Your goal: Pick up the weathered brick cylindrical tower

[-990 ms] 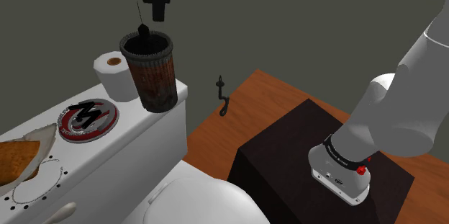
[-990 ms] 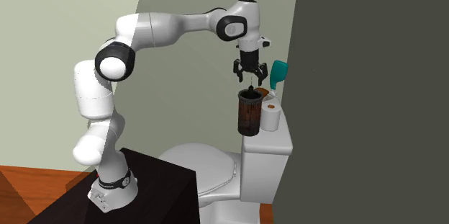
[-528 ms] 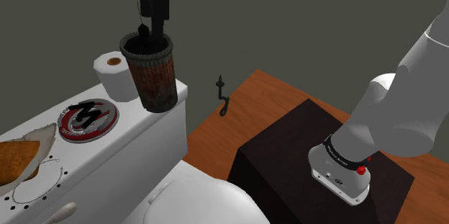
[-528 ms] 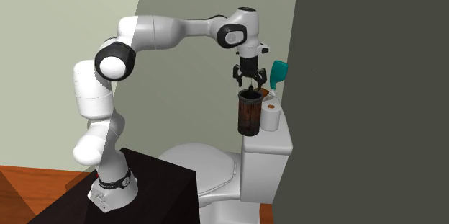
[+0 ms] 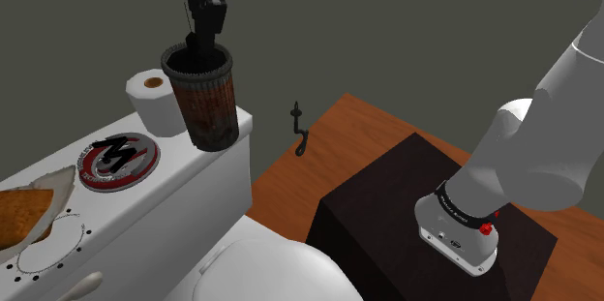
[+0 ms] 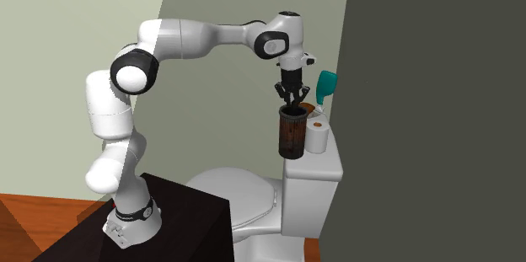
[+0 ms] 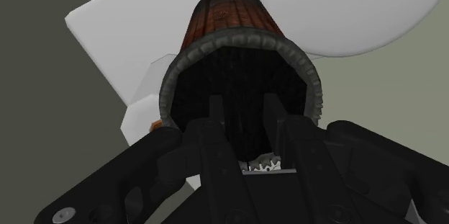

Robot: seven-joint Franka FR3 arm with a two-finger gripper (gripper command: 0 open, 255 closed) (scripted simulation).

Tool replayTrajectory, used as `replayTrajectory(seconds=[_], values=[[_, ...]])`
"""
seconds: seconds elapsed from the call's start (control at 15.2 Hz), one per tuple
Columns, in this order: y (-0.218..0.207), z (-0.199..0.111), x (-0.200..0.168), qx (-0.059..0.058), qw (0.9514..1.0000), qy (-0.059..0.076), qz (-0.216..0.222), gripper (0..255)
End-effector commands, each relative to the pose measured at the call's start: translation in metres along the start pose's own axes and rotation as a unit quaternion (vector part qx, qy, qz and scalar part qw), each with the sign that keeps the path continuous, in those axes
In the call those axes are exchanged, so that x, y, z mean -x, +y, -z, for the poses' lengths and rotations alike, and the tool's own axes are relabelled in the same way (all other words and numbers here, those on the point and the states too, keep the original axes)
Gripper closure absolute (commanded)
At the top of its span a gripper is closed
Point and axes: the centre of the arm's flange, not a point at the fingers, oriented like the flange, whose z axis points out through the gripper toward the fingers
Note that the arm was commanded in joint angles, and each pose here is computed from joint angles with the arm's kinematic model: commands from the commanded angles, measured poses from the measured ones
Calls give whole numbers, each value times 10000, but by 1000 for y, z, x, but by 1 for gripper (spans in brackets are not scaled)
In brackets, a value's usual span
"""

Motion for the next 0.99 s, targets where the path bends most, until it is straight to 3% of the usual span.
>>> replayTrajectory(seconds=[0.0,0.26,0.92], values=[[0,0,0,-1,10000,-1,0,255],[0,0,0,-1,10000,-1,0,255],[1,52,-9,-1,10000,-1,0,255]])
